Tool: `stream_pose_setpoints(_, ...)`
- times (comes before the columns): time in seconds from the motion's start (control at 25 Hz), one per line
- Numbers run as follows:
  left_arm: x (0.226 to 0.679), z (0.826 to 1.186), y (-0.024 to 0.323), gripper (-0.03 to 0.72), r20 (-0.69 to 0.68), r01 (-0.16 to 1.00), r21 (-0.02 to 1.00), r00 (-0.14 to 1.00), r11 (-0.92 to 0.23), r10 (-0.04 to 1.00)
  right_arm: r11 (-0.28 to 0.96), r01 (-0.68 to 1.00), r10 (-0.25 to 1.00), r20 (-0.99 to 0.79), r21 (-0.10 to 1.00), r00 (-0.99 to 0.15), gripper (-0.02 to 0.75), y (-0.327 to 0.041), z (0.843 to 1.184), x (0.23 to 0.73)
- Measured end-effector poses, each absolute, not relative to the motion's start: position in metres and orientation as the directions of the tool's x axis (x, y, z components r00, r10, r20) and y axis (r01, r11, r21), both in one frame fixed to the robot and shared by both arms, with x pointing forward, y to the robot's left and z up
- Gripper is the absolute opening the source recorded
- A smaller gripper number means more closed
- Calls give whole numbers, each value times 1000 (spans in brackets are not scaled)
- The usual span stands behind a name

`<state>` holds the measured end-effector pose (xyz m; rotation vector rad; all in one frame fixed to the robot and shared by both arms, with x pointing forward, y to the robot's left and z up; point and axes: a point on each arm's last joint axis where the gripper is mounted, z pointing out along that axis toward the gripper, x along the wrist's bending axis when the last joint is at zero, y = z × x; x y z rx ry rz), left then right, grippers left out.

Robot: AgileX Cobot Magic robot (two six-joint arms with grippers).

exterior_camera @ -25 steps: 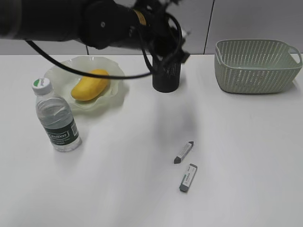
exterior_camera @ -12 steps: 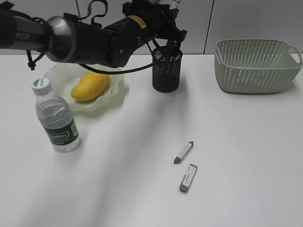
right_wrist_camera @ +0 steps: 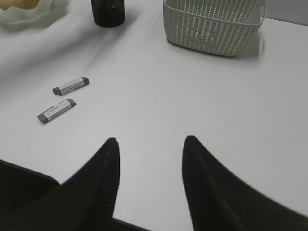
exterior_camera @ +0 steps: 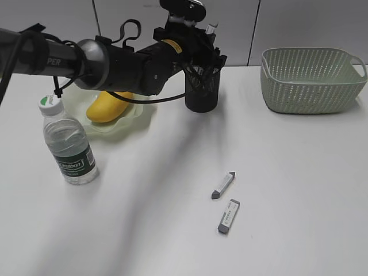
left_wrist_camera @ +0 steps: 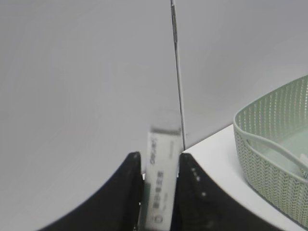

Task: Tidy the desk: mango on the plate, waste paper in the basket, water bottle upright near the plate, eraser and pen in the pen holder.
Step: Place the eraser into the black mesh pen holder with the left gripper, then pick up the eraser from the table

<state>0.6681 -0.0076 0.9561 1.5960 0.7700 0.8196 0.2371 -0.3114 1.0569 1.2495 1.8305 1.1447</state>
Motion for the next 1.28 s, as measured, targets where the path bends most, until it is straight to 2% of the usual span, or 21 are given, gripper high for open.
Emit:
stream_pose_setpoints(0.2, 668, 956, -8, 380, 104, 51, 986, 543, -156, 833, 170, 384, 938, -29, 907, -347, 351, -311, 1057, 237)
stream_pose_setpoints(0.36, 668, 959, -7, 415, 100, 53, 987, 542, -153, 834, 170, 384, 938, -29, 907, -347, 351, -311, 1057, 237)
stream_pose_setpoints(0.44, 666, 971, -6, 416, 82, 73, 987, 542, -144, 836, 170, 384, 938, -29, 907, -347, 351, -311, 1057, 237)
stream_pose_setpoints(0.6, 651, 1023, 8, 358, -19, 231, 964, 552, -131, 834, 171, 384, 938, -30, 907, -346, 351, -311, 1057, 237)
stream_pose_setpoints(0.76, 628, 1063, 34, 304, -14, 386, 879, 607, -280, 794, 171, 384, 938, -30, 907, -346, 351, -311, 1057, 237)
stream_pose_setpoints(0.96, 584, 1074, 74, 293, 28, 514, 722, 648, -464, 762, 171, 384, 938, -30, 907, -346, 351, -311, 1057, 237)
stream_pose_setpoints(1.28, 458, 1083, 152, 292, -28, 649, 503, 673, -571, 740, 171, 384, 938, -30, 907, -346, 351, -311, 1057, 237)
